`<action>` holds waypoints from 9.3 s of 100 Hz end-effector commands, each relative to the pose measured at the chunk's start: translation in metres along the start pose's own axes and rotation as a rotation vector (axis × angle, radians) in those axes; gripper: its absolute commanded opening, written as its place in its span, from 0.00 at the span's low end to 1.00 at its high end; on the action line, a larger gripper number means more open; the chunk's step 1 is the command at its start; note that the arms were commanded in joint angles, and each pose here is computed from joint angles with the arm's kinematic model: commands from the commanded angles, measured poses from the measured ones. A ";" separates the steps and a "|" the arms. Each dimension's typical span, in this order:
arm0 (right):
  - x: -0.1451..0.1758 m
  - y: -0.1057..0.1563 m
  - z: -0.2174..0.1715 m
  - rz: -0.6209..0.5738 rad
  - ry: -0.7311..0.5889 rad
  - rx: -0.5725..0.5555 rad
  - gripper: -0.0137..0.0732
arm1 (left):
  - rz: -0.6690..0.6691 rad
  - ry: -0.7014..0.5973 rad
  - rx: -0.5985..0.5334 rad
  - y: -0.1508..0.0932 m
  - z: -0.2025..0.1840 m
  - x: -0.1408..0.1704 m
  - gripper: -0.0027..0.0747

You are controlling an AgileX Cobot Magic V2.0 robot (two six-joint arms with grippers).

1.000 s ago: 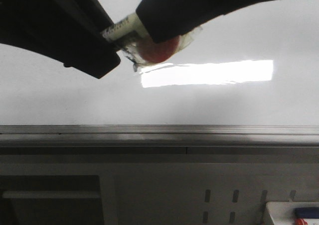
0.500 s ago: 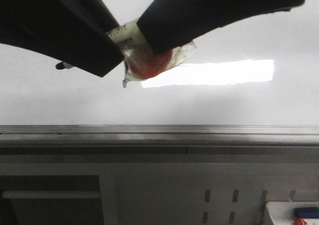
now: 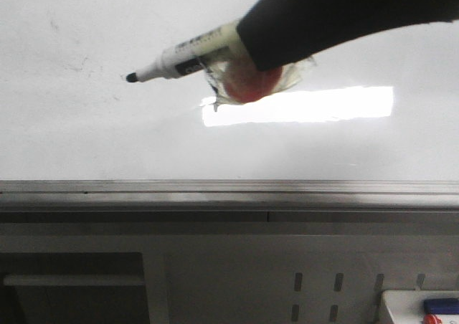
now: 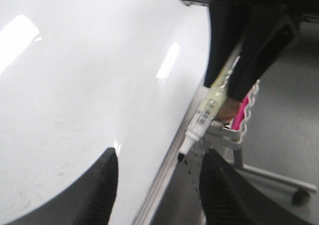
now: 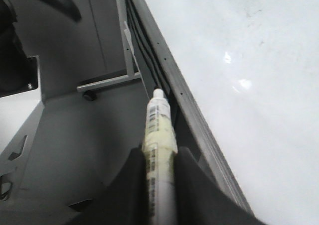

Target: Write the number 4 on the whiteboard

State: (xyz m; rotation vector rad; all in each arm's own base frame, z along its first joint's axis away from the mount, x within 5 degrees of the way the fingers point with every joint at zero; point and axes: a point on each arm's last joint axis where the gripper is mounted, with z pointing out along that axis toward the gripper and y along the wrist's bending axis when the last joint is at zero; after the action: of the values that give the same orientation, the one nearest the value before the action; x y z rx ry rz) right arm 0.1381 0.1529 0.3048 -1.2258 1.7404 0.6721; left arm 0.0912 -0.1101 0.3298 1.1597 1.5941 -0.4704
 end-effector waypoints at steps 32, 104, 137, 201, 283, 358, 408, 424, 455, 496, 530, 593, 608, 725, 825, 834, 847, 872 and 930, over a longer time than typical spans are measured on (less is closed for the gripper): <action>-0.001 -0.030 -0.010 0.112 -0.147 0.383 0.11 | -0.269 -0.290 -0.167 -0.021 -0.057 0.038 0.01; 0.009 -0.063 0.018 0.302 -0.105 0.558 0.11 | -0.335 -0.333 -0.137 -0.024 -0.061 0.036 0.01; 0.017 -0.057 0.034 0.351 -0.046 0.422 0.11 | -0.338 -0.323 -0.121 -0.026 -0.060 0.037 0.01; 0.023 -0.054 0.041 0.416 -0.029 0.382 0.11 | -0.340 -0.322 -0.114 -0.026 -0.060 0.036 0.01; 0.049 -0.063 -0.008 0.551 -0.115 0.646 0.11 | -0.339 -0.323 -0.115 -0.026 -0.061 0.036 0.01; -0.003 -0.062 0.008 0.473 -0.186 0.364 0.11 | -0.339 -0.323 -0.115 -0.026 -0.061 0.036 0.01; 0.009 -0.071 0.016 0.505 -0.142 0.434 0.11 | -0.339 -0.323 -0.115 -0.026 -0.061 0.036 0.01; 0.035 -0.056 0.025 0.601 -0.074 0.341 0.11 | -0.339 -0.323 -0.115 -0.026 -0.061 0.036 0.01; 0.069 -0.043 0.029 0.718 0.009 0.321 0.11 | -0.339 -0.323 -0.115 -0.026 -0.061 0.036 0.01; 0.010 -0.031 0.014 0.623 -0.158 0.076 0.11 | -0.344 -0.325 -0.113 -0.026 -0.061 0.036 0.01; -0.065 -0.021 -0.033 0.234 -0.290 0.024 0.11 | -0.248 -0.284 -0.086 -0.026 -0.065 0.024 0.24; -0.059 0.000 -0.028 -0.332 -0.027 -0.060 0.11 | 0.079 0.178 0.321 0.014 0.004 -0.058 0.51; -0.076 0.010 -0.032 -0.401 -0.080 -0.068 0.11 | 0.058 0.165 0.394 0.019 0.017 -0.072 0.51; -0.094 0.027 -0.011 -0.395 -0.144 -0.127 0.22 | 0.098 0.217 0.502 0.011 0.045 -0.071 0.01; -0.062 -0.022 -0.081 0.047 -0.213 0.292 0.10 | -0.604 -0.107 -0.483 0.064 0.076 0.018 0.01; -0.062 -0.022 -0.081 0.068 -0.215 0.289 0.10 | -0.592 -0.090 -0.537 0.066 0.085 0.023 0.01; -0.062 -0.022 -0.081 0.070 -0.215 0.289 0.10 | -0.618 -0.051 -0.579 0.070 0.096 0.033 0.01; -0.062 -0.023 -0.080 0.071 -0.214 0.290 0.10 | -0.692 0.032 -0.623 0.071 0.114 0.052 0.01; -0.060 -0.023 -0.079 0.074 -0.210 0.287 0.10 | -0.816 0.063 -0.610 0.068 0.118 0.058 0.44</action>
State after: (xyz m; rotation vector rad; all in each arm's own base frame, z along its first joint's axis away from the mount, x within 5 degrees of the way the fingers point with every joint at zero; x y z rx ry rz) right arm 0.1389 0.1100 0.3827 -0.9453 1.6991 0.5450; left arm 0.2077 -0.1468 0.2537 0.1000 2.0293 -0.4166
